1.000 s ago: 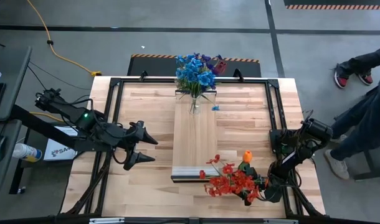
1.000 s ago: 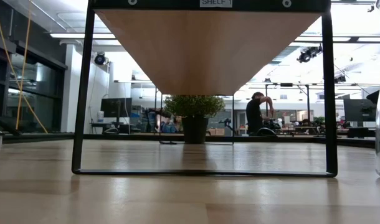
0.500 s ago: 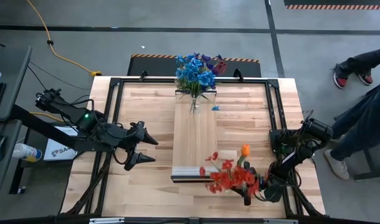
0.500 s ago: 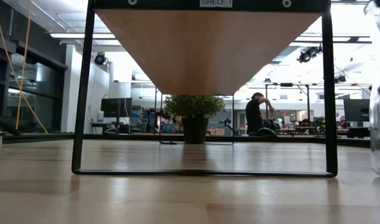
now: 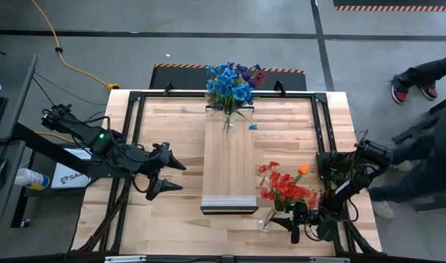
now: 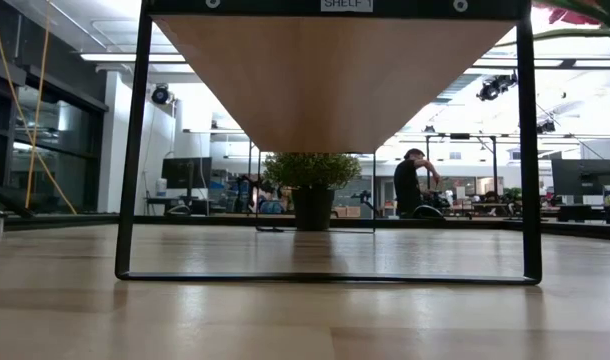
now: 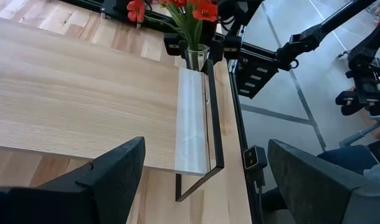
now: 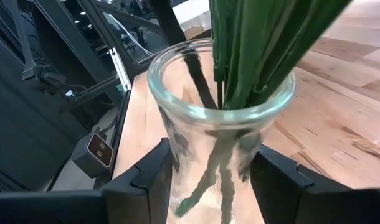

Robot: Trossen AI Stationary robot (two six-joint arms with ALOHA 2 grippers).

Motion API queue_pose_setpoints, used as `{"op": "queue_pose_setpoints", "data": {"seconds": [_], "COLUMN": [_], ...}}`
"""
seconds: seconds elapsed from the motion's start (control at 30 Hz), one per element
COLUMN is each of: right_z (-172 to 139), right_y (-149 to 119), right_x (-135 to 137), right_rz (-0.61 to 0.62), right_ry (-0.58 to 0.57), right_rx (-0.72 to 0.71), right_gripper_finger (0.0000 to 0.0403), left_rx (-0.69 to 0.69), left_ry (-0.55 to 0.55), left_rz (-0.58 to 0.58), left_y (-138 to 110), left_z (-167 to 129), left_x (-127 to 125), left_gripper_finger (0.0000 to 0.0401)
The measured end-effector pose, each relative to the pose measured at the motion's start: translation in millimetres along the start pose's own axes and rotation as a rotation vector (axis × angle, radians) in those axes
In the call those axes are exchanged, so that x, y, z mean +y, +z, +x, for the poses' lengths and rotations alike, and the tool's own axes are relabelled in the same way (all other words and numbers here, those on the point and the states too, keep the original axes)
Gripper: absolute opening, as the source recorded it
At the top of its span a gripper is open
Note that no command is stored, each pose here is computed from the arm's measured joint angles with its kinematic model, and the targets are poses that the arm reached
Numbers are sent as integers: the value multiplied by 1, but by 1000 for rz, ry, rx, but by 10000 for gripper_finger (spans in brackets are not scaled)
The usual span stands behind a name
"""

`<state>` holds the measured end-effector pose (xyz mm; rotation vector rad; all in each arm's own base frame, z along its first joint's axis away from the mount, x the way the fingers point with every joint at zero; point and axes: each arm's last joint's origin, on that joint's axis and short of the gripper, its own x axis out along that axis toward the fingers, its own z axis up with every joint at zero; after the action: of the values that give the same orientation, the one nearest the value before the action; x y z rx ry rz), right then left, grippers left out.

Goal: Pick and place flowers into a vace then onto a shelf
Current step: Put the transparent vase on the shelf

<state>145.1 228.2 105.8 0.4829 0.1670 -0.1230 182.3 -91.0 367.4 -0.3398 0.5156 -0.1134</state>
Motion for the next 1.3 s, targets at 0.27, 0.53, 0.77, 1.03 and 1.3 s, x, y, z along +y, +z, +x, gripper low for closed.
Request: {"op": "queue_pose_setpoints", "data": {"seconds": [0.27,0.53,0.77,1.03,1.3], "right_z": [-2,1,1,-11,-35], "right_y": [0,3,6,17,59], "right_x": [0,12,18,37,57], "right_rz": [-19,-35,-20,-22,-103], "right_ry": [-15,-22,-21,-20,-55], "right_rx": [-22,-50,-65,-122,-195], "right_gripper_finger": [164,163,163,163,163], "left_rx": [-5,-7,-8,-8,-25], "left_ry": [-3,-4,-4,-5,-15], "left_rz": [-2,-2,-2,-2,-4], "left_y": [1,1,1,1,2], "left_z": [0,0,0,0,0], "left_x": [0,0,0,-1,-1], "left_gripper_finger": [369,369,369,369,369]}}
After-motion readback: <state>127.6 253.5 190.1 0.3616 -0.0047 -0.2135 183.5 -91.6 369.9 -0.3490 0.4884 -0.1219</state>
